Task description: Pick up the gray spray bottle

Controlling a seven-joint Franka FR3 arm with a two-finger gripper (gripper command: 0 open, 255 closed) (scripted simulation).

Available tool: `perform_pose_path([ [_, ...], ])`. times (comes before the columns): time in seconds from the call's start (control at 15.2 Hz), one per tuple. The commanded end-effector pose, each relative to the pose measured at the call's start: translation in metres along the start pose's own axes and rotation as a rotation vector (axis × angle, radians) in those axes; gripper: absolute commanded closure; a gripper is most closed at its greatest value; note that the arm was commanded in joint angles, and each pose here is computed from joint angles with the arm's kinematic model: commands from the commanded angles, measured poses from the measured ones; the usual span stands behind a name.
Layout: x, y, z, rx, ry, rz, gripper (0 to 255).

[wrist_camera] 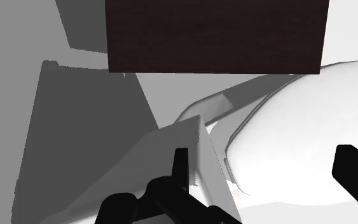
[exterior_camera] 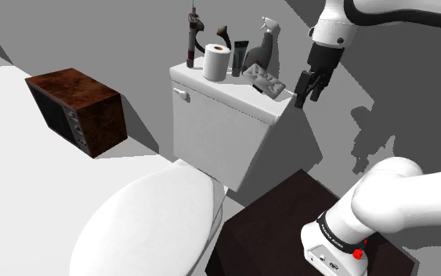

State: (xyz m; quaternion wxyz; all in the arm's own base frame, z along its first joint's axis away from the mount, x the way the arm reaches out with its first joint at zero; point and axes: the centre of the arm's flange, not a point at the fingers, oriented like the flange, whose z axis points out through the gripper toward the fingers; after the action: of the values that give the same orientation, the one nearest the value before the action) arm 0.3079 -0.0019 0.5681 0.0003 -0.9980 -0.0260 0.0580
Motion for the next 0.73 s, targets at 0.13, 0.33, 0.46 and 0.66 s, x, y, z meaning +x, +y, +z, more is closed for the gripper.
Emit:
perform_pose_path([
  [0.13, 0.019, -0.004, 0.004, -0.046, 0.048, 0.057, 0],
  [0.33, 0.047, -0.007, 0.009, -0.115, 0.121, 0.142, 0],
  [0.46, 0.066, -0.007, 0.012, -0.160, 0.169, 0.199, 0],
  [0.66, 0.095, -0.006, 0.013, -0.229, 0.241, 0.285, 0],
])
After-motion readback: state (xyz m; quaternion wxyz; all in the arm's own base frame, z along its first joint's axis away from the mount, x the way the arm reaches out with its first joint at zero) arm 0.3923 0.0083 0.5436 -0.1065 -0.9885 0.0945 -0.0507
